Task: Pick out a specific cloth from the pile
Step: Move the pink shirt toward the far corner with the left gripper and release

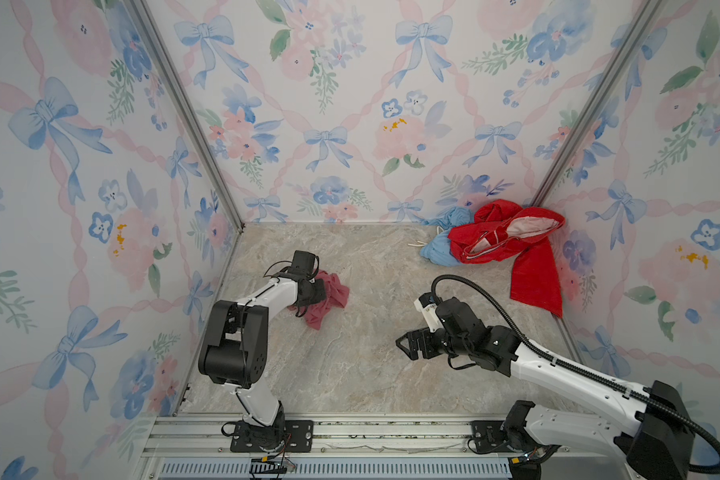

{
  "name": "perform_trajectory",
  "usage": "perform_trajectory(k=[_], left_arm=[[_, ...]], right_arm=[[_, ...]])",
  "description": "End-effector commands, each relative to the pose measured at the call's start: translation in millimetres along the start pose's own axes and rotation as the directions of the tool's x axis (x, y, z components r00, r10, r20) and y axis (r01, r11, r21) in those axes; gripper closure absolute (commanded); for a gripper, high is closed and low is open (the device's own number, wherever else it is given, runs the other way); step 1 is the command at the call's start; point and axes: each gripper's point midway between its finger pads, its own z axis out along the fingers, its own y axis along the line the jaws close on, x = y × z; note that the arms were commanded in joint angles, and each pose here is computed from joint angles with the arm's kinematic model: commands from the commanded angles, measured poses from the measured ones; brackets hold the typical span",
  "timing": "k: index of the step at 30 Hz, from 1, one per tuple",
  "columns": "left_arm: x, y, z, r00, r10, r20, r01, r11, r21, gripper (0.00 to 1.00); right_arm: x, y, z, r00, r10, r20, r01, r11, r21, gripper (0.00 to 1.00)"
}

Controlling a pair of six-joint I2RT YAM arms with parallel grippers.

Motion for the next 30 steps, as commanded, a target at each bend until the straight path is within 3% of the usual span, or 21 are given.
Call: perform_trajectory(k=[1,5,9,15,22,30], left_arm=[[-70.0,-14.0,-59.1,0.986,0.019,0.164,-0.027,0.999,0.043,1.0],[-124.3,-18.8,-78.5,0.969,-0.025,0.246,-0.001,0.994,0.106,1.0],[-156.9,-22.5,-74.6,0.967,-0.066,0.246,0.01,0.975,0.222,1.0],[-174.4,10.5,-28.7,0.976,-0.13,0.173,0.08,0.959,0.272,1.0],[-160.1,72.9,29.4,0.982,-0.147,0.114,0.134,0.984,0.114,1.0],[-126.8,132.7,72.3,0.991,-0.121,0.062,0.131,0.973,-0.189,1.0]], right_arm=[[-1.9,2.4,-2.5,1.0,0.003,0.0,-0.003,1.0,0.006,0.03],[-2.7,7.2,0.8,1.0,0.009,-0.004,-0.009,1.0,-0.01,0.03],[0.8,5.0,1.4,1.0,0.009,-0.012,-0.009,1.0,0.0,0.03],[3.6,-2.5,4.4,1.0,0.009,-0.023,-0.008,0.999,0.033,0.03],[-1.8,-0.4,22.3,0.998,0.013,-0.059,-0.011,0.999,0.035,0.03],[-8.1,21.4,37.8,0.996,0.001,-0.085,-0.001,1.0,-0.003,0.03]])
